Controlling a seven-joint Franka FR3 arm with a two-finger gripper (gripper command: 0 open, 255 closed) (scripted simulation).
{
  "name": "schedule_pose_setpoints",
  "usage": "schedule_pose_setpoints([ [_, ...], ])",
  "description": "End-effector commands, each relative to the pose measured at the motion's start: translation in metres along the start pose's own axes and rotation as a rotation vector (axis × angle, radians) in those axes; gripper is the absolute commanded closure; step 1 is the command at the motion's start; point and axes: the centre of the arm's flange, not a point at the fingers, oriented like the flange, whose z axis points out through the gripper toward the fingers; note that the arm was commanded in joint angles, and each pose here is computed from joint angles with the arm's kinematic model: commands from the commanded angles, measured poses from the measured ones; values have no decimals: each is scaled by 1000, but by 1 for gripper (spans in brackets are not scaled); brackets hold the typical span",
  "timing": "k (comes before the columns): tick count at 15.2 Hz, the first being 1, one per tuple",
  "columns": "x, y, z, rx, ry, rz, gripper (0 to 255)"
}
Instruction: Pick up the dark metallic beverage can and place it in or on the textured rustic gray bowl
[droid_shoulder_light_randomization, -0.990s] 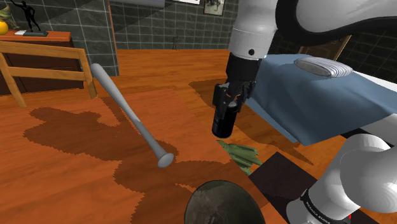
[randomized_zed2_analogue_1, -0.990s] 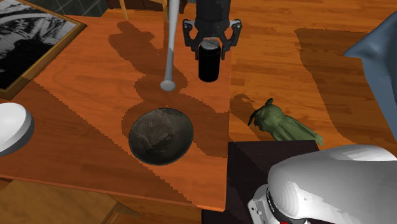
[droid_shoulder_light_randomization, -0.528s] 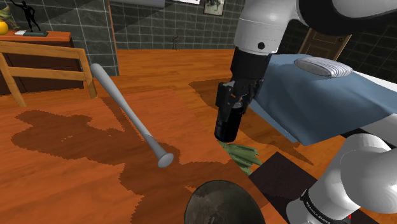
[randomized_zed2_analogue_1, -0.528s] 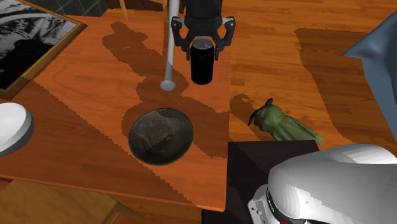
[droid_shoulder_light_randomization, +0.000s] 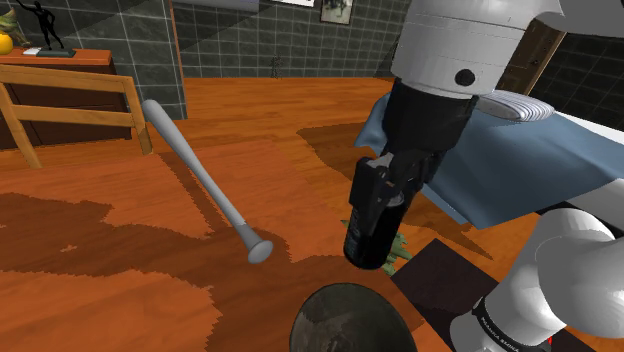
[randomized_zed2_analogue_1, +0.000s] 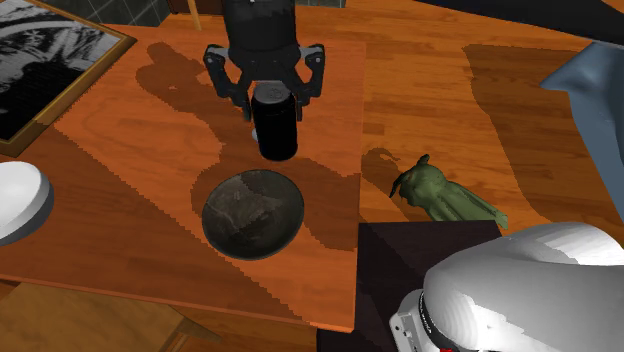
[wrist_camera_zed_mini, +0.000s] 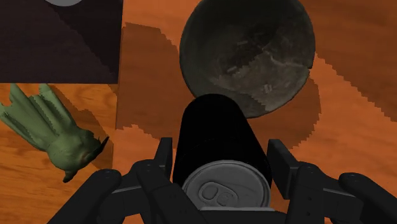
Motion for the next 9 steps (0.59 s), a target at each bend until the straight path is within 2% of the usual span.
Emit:
schedule_pose_setpoints([
  [1, -22, -16, -1, 0, 0, 2, 255],
  [5, -70, -54, -9, 0, 0, 2, 255],
  [9, -70, -54, 12, 0, 0, 2, 255],
])
